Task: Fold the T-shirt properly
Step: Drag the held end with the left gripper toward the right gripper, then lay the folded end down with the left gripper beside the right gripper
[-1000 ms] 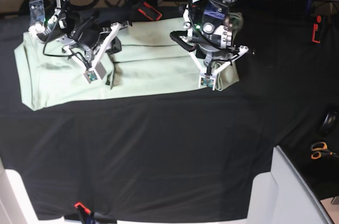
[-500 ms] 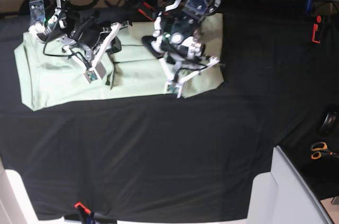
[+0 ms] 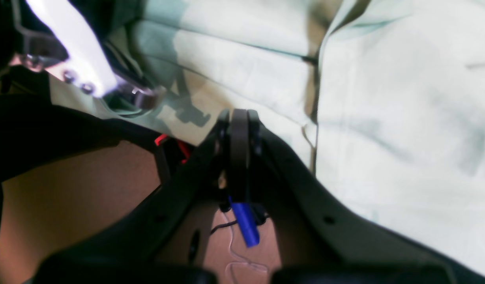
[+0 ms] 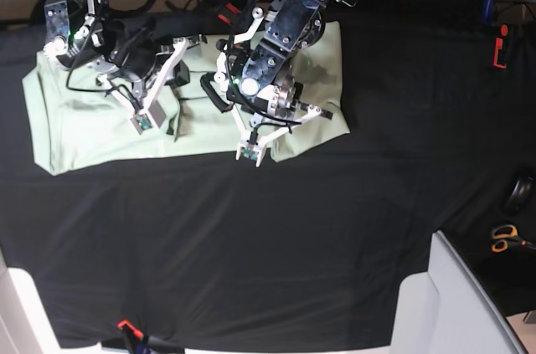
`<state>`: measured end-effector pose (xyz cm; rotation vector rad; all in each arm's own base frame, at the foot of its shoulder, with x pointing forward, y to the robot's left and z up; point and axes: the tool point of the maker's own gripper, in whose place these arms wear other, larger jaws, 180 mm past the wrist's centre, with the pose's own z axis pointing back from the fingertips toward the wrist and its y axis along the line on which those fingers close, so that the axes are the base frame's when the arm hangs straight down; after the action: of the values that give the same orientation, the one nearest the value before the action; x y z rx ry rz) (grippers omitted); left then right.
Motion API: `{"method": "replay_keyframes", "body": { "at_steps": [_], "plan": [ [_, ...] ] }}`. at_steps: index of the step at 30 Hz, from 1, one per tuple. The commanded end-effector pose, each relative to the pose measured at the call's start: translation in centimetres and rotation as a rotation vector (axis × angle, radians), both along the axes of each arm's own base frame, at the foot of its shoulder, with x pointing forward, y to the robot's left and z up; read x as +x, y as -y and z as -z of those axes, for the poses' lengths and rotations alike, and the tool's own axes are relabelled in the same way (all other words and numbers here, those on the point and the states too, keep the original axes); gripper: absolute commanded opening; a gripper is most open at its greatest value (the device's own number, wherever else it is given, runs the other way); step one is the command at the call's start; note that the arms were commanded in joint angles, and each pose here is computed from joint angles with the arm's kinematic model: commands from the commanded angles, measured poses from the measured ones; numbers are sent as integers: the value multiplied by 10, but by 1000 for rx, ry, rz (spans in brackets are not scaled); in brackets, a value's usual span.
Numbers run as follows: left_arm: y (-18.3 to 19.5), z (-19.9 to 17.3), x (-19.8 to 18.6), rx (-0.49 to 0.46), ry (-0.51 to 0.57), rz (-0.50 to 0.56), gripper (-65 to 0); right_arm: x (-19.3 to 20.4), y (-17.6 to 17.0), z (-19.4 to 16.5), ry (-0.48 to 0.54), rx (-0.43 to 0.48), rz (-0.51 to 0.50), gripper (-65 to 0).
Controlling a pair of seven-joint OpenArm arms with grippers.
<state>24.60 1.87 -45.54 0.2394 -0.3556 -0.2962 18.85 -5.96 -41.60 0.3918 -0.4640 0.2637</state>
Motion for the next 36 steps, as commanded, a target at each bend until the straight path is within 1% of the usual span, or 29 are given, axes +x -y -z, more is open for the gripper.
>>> {"method": "replay_keyframes", "body": {
  "at_steps": [1,3,4,8,10,12,15,19,22,29,32,34,36],
  "plan": [
    [7,-12,13,-15,46,4,-650,8,0,-9,49,20,8,-647],
    [9,-11,13,-27,41,2,-650,8,0,-6,43,22,12,-647],
    [12,-11,13,-48,33,0,-650,7,0,-2,34,22,14,-647],
    [36,-12,14,-191,-17,-15,-650,0,3,15,-20,18,23,-647],
    [42,-13,14,-231,-30,-17,-650,2,2,15,-3,27,32,-647],
    [44,-13,14,-237,-30,-16,-650,3,1,13,17,36,41,-647],
    [60,-16,9,-234,-25,51,-650,4,1,12,26,40,44,-647],
    [70,-17,4,-232,-26,96,-650,6,2,11,34,42,49,-649],
    [75,-18,3,-234,-23,114,-650,14,26,8,52,20,126,-649],
    [76,-24,12,-239,-4,118,-650,27,84,-7,105,-48,272,-649],
    [77,-24,12,-239,-3,121,-650,28,96,-7,108,-61,305,-649],
    [78,-26,16,-242,9,125,-650,28,97,-7,107,-62,308,-649],
    [86,-28,15,-270,9,141,-650,28,97,-7,106,-62,308,-649]
  ]
}}
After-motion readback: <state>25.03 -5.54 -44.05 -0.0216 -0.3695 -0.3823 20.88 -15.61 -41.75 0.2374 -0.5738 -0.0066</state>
